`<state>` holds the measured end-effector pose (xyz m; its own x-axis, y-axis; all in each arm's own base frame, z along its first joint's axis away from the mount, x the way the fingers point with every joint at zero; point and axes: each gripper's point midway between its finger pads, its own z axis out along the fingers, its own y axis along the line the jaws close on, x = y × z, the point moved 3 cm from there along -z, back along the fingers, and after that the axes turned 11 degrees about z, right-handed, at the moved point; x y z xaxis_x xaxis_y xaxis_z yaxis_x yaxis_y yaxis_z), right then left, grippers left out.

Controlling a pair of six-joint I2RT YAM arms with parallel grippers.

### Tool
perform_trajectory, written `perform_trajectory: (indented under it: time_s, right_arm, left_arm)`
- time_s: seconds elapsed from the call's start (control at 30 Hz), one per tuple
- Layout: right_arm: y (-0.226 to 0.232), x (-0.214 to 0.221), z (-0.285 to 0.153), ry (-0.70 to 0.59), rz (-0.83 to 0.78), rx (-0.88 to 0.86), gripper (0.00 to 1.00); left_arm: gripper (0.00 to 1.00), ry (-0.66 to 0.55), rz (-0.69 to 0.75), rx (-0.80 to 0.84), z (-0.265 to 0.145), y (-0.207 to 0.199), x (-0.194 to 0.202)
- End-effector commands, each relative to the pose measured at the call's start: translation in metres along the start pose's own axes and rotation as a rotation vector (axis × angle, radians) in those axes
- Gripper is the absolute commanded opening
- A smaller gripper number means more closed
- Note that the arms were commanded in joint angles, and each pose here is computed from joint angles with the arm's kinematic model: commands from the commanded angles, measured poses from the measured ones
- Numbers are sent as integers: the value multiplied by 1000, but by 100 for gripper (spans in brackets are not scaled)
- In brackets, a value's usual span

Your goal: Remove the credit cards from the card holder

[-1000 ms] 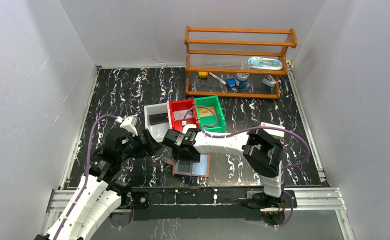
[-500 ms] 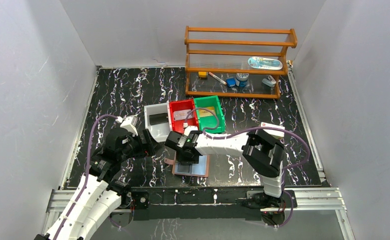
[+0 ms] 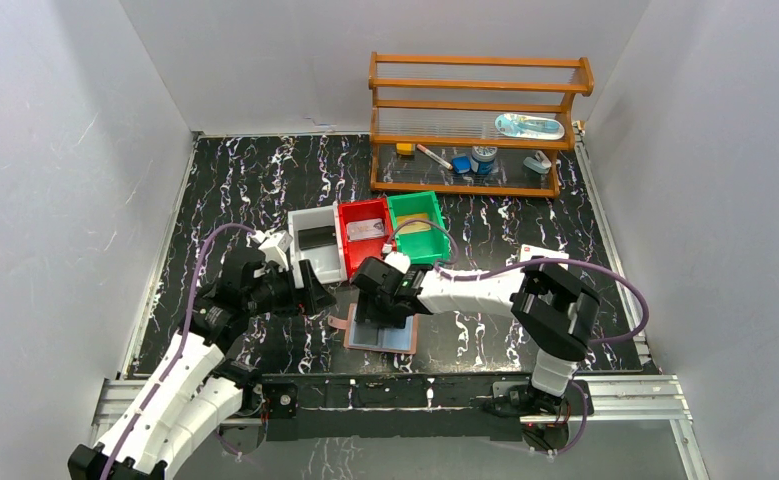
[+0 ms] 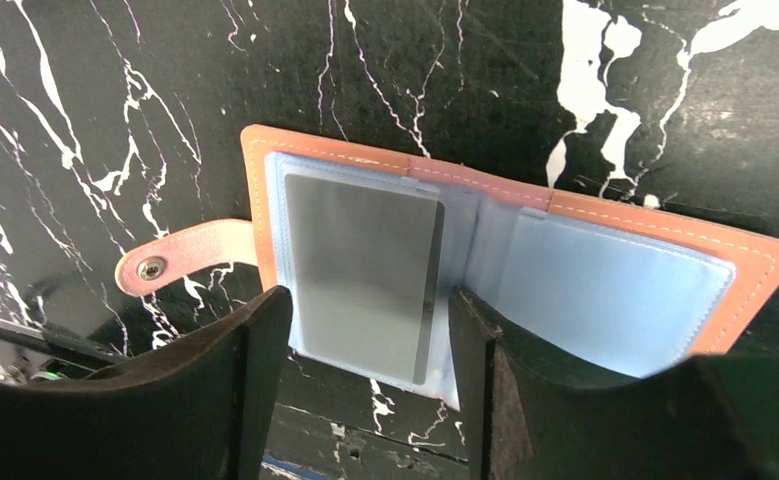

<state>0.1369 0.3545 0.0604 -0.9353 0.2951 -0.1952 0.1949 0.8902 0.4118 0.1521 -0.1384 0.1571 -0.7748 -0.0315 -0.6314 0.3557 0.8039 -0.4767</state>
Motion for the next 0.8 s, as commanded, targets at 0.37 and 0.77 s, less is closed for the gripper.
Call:
perform_trajectory:
  time_s: [0.37,0.77]
  right_arm:
    - [22,-5,-21,-132,-109,184,71]
    - [20,1,-14,-120,-106,196,73]
  left_arm:
    - [78,-208,24,-180,-33,16,-23]
    - [79,-218,17,-199,-33,19,-23]
